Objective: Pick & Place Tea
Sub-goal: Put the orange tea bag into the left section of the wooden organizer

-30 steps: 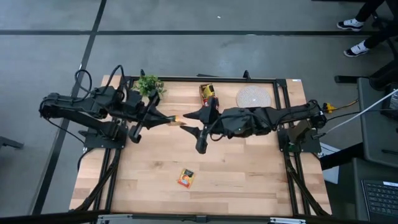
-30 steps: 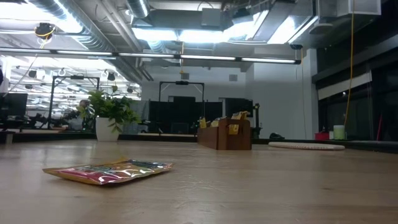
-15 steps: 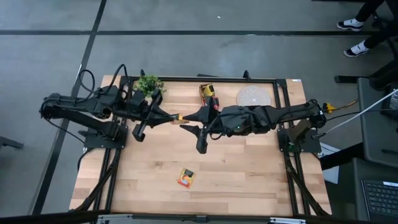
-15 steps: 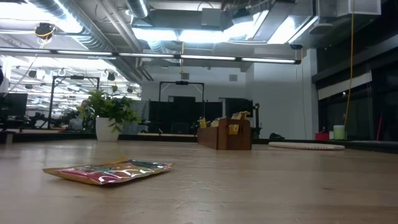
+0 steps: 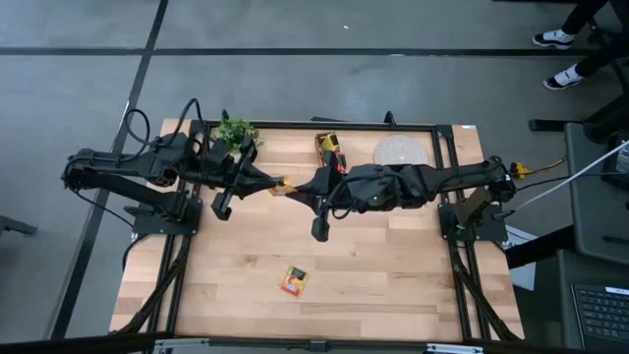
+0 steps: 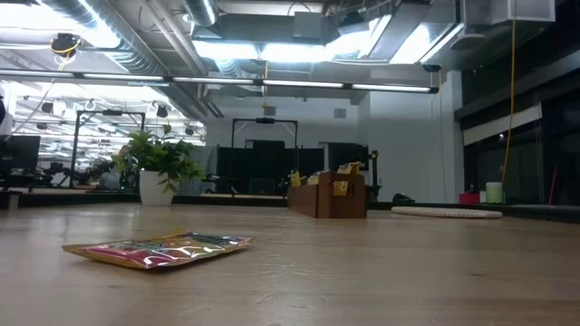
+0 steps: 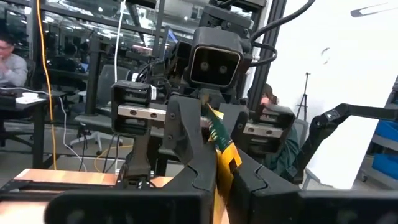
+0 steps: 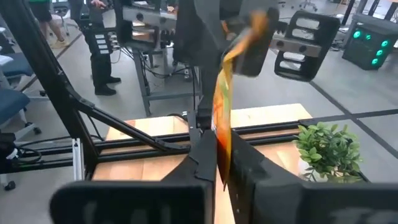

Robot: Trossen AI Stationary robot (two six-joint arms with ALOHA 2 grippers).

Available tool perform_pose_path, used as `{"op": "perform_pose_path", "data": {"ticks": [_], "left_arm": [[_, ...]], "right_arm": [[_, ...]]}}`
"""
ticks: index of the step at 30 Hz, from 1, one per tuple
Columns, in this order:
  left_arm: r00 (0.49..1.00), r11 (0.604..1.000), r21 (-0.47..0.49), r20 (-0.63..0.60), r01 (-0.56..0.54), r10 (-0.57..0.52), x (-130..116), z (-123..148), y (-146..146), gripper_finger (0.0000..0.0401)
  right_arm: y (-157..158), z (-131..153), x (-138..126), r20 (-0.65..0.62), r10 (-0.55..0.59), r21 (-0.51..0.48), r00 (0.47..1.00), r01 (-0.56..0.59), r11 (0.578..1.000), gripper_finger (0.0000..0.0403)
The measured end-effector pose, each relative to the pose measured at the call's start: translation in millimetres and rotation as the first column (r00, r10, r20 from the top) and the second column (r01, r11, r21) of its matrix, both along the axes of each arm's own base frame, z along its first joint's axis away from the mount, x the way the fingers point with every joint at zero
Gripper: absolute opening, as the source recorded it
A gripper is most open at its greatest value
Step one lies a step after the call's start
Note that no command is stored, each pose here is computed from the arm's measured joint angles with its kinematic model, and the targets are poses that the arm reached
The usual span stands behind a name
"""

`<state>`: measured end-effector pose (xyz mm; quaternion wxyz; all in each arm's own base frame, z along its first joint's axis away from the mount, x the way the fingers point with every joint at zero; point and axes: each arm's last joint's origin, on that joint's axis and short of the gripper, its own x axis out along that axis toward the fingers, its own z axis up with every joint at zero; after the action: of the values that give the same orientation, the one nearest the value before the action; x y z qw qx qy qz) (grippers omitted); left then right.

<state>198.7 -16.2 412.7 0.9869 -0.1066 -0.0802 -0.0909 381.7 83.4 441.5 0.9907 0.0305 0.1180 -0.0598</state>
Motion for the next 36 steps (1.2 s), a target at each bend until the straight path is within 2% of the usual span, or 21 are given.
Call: {"op": "perform_pose_path", "data": {"ticks": [3,8,11,16,24,31,36], "left_arm": [[0.999,1.0,-0.028,0.036,0.005,-0.004,-2,4,0,0.0035],[0.99,0.999,-0.039,0.139,0.012,-0.006,-10,15,0,0.0087],[0.987,0.999,-0.042,0.16,0.015,-0.008,-15,19,0,0.0112],[0.999,0.997,-0.083,0.043,-0.002,0.006,-14,9,1,0.0141],[0.993,0.994,-0.107,-0.116,-0.022,0.01,-8,-2,1,0.0182],[0.949,0.996,-0.081,-0.315,-0.035,0.007,-6,2,1,0.0194],[0.895,0.997,-0.063,-0.445,-0.043,0.01,0,1,0,0.0188]], "right_arm": [[0,-2,-1,-0.025,0.003,-0.014,1.0,-0.004,1.0,0.0013],[-3,-6,-1,-0.06,0.004,-0.009,0.998,-0.004,1.0,0.0019],[-5,-9,-1,-0.094,0.011,0.007,0.996,-0.01,1.0,0.0016],[-8,-11,-1,-0.11,0.031,0.019,0.993,-0.029,0.999,0.0013],[-14,-16,-1,-0.166,0.091,0.093,0.982,-0.077,0.993,0.0014],[-16,-23,-4,-0.248,0.134,0.142,0.959,-0.101,0.985,0.0013],[-20,-27,-5,-0.287,0.148,0.164,0.946,-0.104,0.981,0.0013]]}}
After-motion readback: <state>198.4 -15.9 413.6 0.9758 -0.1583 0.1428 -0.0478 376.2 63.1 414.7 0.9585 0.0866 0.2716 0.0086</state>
